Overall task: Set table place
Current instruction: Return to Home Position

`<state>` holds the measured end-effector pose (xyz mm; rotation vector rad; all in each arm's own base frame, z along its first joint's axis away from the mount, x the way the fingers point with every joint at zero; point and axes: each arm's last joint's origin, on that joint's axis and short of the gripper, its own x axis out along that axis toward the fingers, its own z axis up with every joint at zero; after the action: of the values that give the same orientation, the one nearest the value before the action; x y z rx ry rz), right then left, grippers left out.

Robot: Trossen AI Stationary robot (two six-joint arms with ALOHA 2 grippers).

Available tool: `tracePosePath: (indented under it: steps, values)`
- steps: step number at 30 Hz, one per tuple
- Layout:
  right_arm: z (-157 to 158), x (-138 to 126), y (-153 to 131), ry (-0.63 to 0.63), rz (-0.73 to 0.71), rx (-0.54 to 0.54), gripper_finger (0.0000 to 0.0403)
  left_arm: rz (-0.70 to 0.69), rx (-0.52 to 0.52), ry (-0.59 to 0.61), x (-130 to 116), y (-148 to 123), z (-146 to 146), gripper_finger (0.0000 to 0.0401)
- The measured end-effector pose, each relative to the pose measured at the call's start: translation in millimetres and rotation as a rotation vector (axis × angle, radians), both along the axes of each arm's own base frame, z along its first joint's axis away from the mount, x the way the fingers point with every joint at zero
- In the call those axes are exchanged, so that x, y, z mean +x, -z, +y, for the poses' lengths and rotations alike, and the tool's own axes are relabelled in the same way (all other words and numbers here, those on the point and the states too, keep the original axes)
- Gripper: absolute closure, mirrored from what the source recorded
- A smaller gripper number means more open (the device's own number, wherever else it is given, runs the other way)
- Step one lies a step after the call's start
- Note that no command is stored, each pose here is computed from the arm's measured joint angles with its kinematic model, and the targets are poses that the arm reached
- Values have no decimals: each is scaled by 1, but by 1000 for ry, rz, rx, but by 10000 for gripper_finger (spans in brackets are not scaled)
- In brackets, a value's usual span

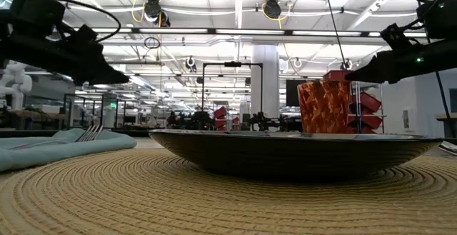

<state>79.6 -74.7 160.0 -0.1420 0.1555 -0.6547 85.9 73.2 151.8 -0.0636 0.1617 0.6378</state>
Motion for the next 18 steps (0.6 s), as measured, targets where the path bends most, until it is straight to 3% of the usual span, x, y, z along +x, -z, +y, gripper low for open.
tracePosePath:
  steps: [4, 9, 18]
  values:
    - [-2, -2, 0, 109, -18, 27, 323, 15, -9, -39, -1, 2, 1, 335]
    - [-3, -3, 1, 148, -23, 38, 323, -68, -205, -106, -2, 7, 1, 335]
    - [-3, -3, 1, 149, -25, 42, 323, -76, -221, -111, -2, 7, 0, 335]
